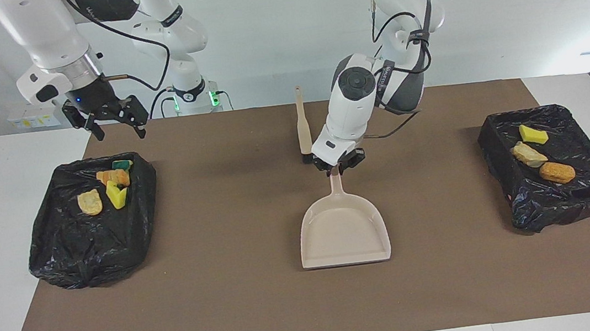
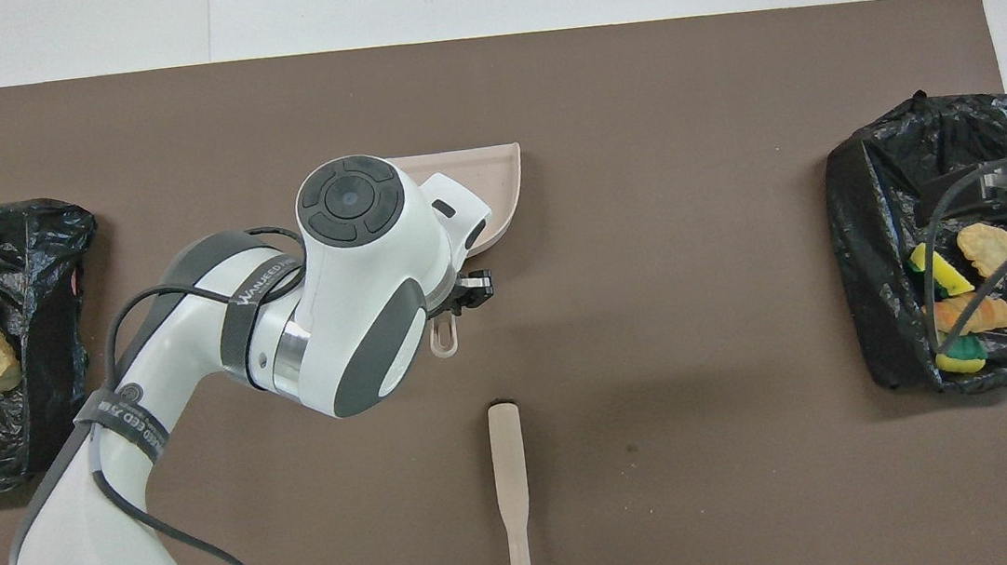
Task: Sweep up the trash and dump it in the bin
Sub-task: 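Set the empty dustpan down at the table center with the left gripper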
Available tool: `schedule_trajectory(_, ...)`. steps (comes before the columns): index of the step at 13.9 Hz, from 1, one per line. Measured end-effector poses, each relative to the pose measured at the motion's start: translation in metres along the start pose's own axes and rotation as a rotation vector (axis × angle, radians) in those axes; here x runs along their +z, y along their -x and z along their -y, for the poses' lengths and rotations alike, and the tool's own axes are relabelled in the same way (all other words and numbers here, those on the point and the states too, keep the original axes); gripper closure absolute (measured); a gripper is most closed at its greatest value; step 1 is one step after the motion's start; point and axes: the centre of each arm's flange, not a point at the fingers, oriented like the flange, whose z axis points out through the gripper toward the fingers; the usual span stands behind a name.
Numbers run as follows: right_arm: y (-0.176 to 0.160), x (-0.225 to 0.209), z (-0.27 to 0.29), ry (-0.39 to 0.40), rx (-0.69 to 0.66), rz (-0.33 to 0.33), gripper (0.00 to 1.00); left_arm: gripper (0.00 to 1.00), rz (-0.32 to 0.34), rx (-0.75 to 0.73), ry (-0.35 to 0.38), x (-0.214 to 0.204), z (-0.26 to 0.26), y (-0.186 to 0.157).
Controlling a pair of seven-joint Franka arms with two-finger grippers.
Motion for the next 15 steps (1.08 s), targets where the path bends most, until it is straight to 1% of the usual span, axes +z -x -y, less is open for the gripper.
schedule_trajectory(4, 0.000, 0.000, 0.000, 0.000, 0.000, 0.000, 0.00, 0.68, 0.007, 0.018, -0.007, 0.026, -0.006, -0.004)
schedule_trajectory(5, 0.000, 0.000, 0.000, 0.000, 0.000, 0.000, 0.00, 0.68, 0.003, 0.015, -0.005, 0.026, -0.008, -0.004)
schedule_trajectory(7, 0.000, 0.000, 0.000, 0.000, 0.000, 0.000, 0.00, 0.68, -0.024, -0.019, 0.011, 0.027, -0.015, -0.004)
schedule_trajectory(11, 0.000, 0.000, 0.000, 0.000, 0.000, 0.000, 0.00, 0.68, -0.030, -0.039, 0.011, 0.033, -0.024, -0.001)
schedule_trajectory(12, 0.000, 0.000, 0.000, 0.000, 0.000, 0.000, 0.00, 0.63, -0.031, -0.040, 0.011, 0.033, -0.024, -0.001)
schedule_trajectory(14, 0.000, 0.000, 0.000, 0.000, 0.000, 0.000, 0.00, 0.38, -0.035, -0.051, 0.010, 0.029, -0.019, -0.004)
schedule_trajectory(15, 0.000, 0.000, 0.000, 0.000, 0.000, 0.000, 0.00, 0.28, -0.042, -0.065, 0.011, 0.020, -0.011, -0.007)
